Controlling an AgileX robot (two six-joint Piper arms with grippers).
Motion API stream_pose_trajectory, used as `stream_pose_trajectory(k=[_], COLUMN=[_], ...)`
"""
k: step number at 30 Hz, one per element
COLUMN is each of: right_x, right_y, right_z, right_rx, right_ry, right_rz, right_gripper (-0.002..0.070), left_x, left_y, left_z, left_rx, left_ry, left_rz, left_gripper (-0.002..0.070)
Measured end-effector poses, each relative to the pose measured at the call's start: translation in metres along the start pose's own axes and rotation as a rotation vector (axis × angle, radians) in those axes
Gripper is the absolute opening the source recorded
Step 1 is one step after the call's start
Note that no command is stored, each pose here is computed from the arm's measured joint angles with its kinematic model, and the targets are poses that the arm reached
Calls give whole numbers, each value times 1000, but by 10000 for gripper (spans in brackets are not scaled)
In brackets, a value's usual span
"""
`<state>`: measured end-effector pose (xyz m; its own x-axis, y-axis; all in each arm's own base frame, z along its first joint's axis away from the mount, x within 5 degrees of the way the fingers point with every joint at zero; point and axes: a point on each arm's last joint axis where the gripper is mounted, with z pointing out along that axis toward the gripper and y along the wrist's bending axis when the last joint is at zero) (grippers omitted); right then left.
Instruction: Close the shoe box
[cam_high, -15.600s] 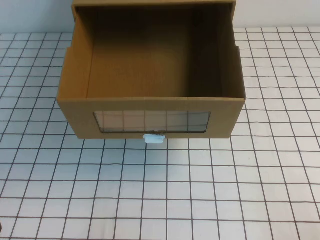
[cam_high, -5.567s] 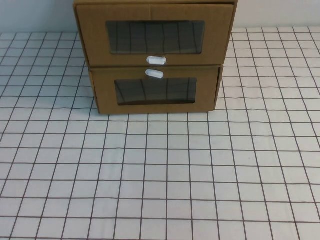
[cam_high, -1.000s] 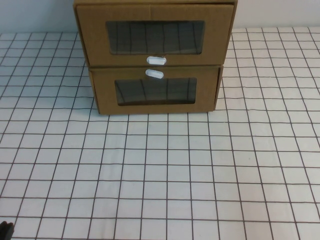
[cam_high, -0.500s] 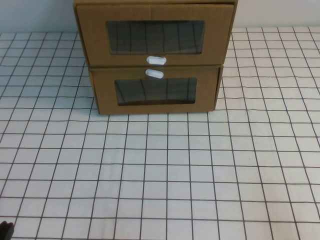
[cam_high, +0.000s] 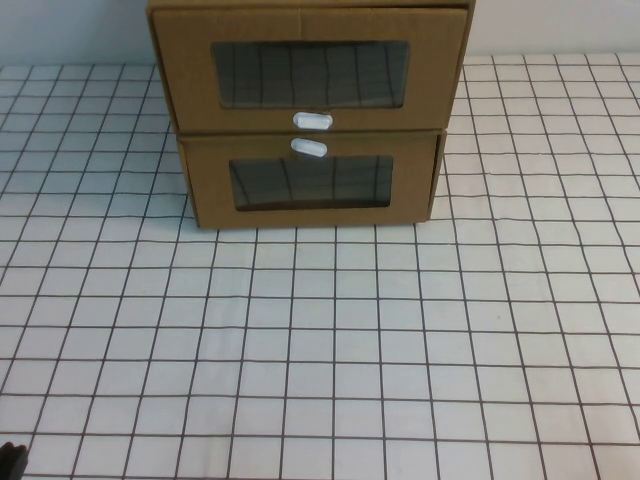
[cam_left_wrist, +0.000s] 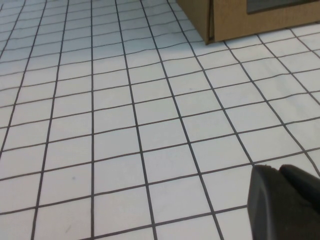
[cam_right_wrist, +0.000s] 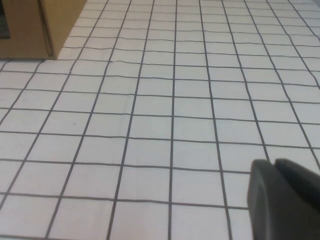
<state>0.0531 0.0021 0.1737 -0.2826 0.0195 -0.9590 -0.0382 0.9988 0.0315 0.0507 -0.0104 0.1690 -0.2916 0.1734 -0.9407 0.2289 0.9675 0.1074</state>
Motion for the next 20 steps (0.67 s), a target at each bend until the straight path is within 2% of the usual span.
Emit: stream_pose_trajectory(k=[20], right_x=[0], right_y=[0], right_z=[0], right_rx=[-3], right_ry=[3], right_rz=[6], right_gripper=[-13], left_x=[0], left_y=[0], left_z=[0], left_rx=[0], left_ry=[0], left_rz=[0], left_gripper=[-5])
